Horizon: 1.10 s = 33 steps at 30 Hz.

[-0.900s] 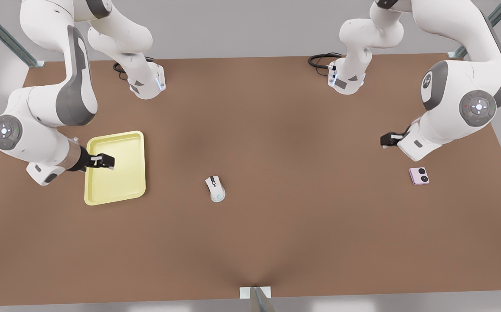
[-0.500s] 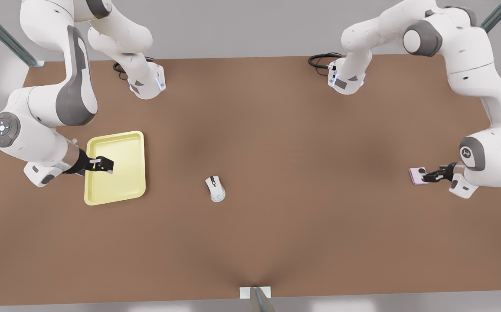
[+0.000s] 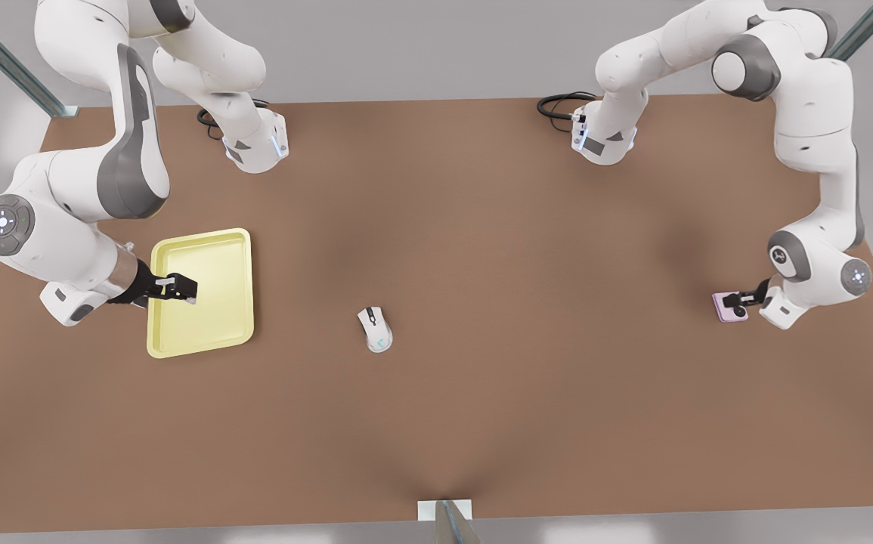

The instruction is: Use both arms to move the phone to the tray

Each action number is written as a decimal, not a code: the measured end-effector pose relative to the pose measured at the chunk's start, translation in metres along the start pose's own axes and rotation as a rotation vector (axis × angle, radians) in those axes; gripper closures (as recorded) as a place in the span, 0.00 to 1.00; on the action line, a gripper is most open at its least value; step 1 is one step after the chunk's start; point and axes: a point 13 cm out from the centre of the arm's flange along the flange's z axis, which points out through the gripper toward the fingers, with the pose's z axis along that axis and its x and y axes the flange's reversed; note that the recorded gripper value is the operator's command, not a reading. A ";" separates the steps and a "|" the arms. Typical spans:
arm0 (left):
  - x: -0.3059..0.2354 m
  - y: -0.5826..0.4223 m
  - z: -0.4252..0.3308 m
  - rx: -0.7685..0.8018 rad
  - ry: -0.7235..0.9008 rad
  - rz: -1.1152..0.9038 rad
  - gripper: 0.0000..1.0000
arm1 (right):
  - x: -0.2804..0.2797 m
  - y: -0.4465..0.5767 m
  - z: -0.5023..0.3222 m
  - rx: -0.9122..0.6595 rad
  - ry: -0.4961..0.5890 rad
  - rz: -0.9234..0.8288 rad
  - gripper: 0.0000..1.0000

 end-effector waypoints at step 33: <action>-0.017 -0.009 0.020 -0.015 -0.050 0.086 0.15 | 0.000 0.000 0.000 0.000 -0.001 0.001 0.00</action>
